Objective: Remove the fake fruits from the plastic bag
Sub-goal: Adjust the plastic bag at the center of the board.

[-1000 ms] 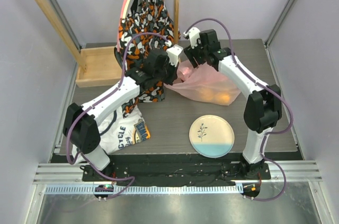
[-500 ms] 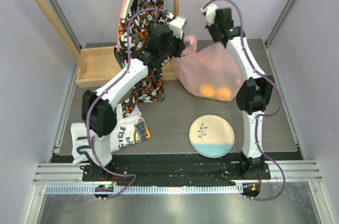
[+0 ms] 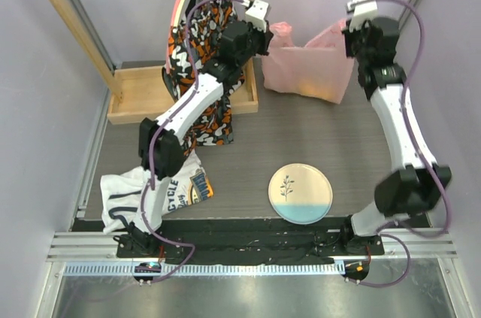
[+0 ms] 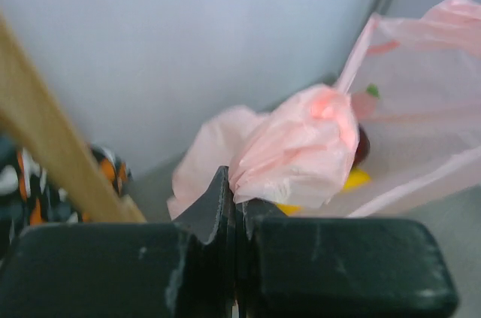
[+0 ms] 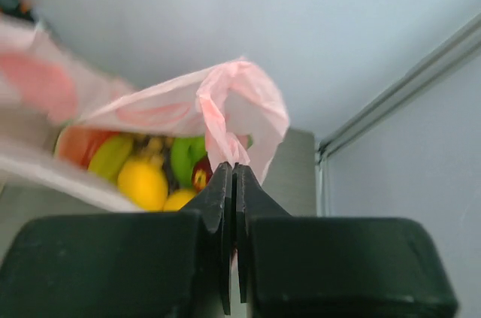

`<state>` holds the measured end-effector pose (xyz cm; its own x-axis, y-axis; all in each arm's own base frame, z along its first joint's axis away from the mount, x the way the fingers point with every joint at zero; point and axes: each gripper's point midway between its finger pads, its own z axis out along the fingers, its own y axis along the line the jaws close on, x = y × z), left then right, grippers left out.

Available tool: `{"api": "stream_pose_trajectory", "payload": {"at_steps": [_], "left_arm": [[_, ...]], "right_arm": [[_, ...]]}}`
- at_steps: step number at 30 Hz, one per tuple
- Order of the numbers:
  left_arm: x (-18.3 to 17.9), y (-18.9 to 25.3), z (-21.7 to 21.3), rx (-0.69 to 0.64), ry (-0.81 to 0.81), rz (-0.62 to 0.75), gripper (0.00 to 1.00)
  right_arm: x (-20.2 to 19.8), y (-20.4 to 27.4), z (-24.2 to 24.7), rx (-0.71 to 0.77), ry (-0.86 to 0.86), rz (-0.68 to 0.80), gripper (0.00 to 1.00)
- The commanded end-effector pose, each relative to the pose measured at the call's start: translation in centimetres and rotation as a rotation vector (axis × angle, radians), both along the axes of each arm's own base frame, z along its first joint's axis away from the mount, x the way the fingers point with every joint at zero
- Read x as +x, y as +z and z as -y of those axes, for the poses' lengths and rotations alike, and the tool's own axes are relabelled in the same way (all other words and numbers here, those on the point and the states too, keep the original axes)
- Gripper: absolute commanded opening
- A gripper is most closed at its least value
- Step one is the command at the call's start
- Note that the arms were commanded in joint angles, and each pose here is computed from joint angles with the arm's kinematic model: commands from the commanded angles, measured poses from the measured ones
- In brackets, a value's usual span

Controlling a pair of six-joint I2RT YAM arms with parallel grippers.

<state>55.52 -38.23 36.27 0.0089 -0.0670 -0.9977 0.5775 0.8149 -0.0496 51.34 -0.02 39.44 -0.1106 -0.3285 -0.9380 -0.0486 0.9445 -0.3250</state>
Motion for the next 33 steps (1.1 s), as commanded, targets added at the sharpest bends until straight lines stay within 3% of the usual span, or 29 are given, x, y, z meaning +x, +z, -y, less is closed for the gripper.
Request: {"api": "stream_pose_trajectory", "payload": {"at_steps": [1,2,3,5,7,8,9,12,18,20,22,23,24,25,27,29,33], "left_arm": [[-5.8,0.4,-2.3,-0.004,-0.119,-0.084,0.0],[-7.1,-1.2,-2.4,-0.002,-0.146,-0.127,0.0],[-9.4,-4.3,-3.2,0.025,-0.172,-0.199,0.0],[-12.1,-7.4,-3.6,0.03,-0.228,-0.291,0.0],[-15.1,-11.6,-4.6,0.066,-0.258,-0.399,0.0],[-15.7,-12.9,-4.9,0.075,-0.262,-0.431,0.07],[-16.7,-15.0,-5.4,0.078,-0.256,-0.49,0.12],[-18.5,-16.2,-5.6,0.083,-0.299,-0.541,0.24],[-18.0,-14.7,-5.7,0.076,-0.281,-0.502,0.31],[-18.0,-14.4,-5.6,0.065,-0.279,-0.498,0.31],[-18.0,-14.1,-5.5,0.054,-0.281,-0.499,0.31],[-18.0,-13.8,-5.4,0.044,-0.279,-0.499,0.26],[-17.9,-13.6,-5.5,0.041,-0.274,-0.496,0.23],[-17.9,-13.6,-5.5,0.04,-0.272,-0.497,0.19],[-17.8,-13.2,-5.4,0.031,-0.275,-0.495,0.06],[-17.7,-12.6,-5.3,0.02,-0.273,-0.492,0.0],[-17.6,-12.1,-5.6,0.017,-0.261,-0.48,0.0]], "right_arm": [[-7.4,-4.4,-0.7,0.044,0.028,-0.044,0.01],[-10.0,-4.8,-0.6,0.037,0.031,-0.057,0.01],[-12.3,-10.6,0.2,0.018,-0.006,-0.197,0.01],[-16.0,-12.8,1.4,-0.003,-0.06,-0.228,0.01],[-19.0,-18.6,1.6,-0.048,-0.05,-0.373,0.05],[-19.8,-19.4,1.7,-0.067,-0.044,-0.397,0.12],[-20.8,-20.2,1.7,-0.065,-0.04,-0.432,0.35],[-21.9,-19.7,-0.8,-0.032,0.109,-0.516,0.52],[-21.8,-4.5,-7.6,0.111,0.454,-0.284,0.74],[-21.2,-3.5,-9.5,0.146,0.515,-0.275,0.74],[-19.9,-4.4,-10.5,0.137,0.529,-0.292,0.67],[-19.6,-5.2,-11.5,0.11,0.552,-0.308,0.61],[-19.0,-6.6,-12.0,0.093,0.569,-0.336,0.47],[-18.7,-7.5,-12.6,0.055,0.596,-0.345,0.4],[-17.2,-10.4,-13.6,0.03,0.609,-0.401,0.21],[-15.7,-13.6,-14.2,0.02,0.607,-0.483,0.13],[-13.8,-19.0,-12.4,-0.042,0.437,-0.541,0.04]]}}
